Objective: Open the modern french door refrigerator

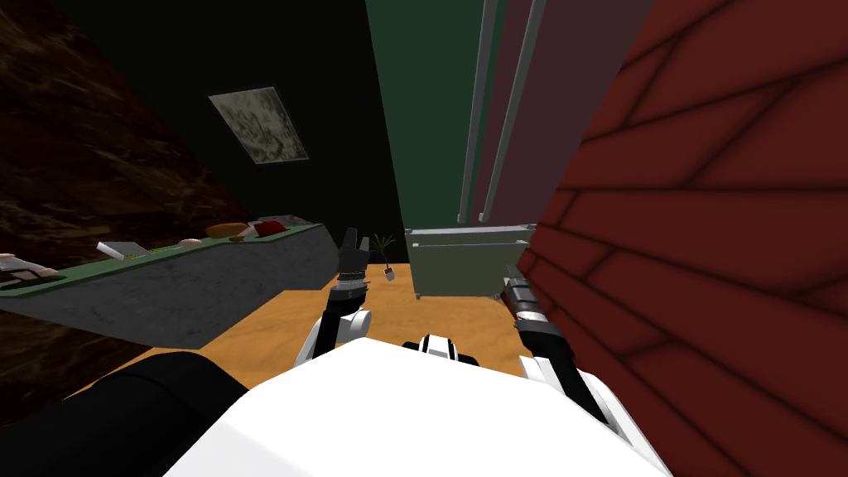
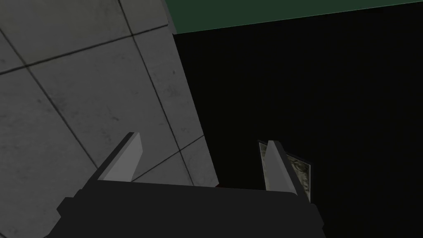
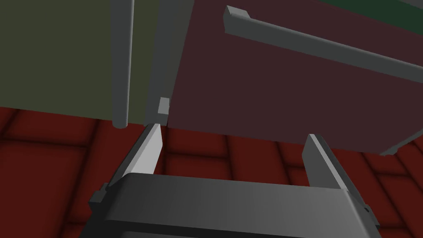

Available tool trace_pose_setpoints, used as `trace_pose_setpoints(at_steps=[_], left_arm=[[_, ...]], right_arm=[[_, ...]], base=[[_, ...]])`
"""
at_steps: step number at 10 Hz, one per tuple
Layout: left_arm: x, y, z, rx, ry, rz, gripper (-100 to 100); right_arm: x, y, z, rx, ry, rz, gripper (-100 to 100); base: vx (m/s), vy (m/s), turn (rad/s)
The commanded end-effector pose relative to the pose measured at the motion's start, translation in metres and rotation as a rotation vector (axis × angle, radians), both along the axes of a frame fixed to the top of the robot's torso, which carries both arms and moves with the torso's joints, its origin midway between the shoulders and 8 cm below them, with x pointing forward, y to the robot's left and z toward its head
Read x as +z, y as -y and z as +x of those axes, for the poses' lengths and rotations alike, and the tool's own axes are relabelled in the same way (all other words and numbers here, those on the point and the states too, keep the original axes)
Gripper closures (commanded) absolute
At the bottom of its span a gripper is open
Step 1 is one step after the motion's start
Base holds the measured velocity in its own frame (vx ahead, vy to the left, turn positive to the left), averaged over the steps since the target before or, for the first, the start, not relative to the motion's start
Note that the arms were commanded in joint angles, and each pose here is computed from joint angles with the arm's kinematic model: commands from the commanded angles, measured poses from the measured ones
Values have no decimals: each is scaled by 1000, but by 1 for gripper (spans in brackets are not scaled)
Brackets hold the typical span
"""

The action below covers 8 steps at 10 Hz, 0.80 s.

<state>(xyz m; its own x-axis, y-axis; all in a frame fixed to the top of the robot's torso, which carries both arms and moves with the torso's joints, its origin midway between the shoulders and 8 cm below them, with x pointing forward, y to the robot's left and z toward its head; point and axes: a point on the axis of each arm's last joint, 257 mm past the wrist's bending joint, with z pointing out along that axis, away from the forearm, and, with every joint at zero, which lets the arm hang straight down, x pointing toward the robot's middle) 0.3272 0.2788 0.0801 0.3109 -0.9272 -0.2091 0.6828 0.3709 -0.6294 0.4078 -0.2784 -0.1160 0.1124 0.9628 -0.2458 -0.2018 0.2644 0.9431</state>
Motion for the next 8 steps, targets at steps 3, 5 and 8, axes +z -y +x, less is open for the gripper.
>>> trace_pose_setpoints(at_steps=[3, 5, 8], left_arm=[[0, 0, 0, 0, 0, 0, 0], [0, 0, 0, 0, 0, 0, 0], [0, 0, 0, 0, 0, 0, 0]], right_arm=[[-76, 12, 8, -52, -217, -109, -100], [-113, 19, 8, -78, -321, -168, -100], [-165, 31, 3, -115, -475, -268, -100]], base=[[58, 0, 137], [51, 0, 165], [65, 2, 154]])
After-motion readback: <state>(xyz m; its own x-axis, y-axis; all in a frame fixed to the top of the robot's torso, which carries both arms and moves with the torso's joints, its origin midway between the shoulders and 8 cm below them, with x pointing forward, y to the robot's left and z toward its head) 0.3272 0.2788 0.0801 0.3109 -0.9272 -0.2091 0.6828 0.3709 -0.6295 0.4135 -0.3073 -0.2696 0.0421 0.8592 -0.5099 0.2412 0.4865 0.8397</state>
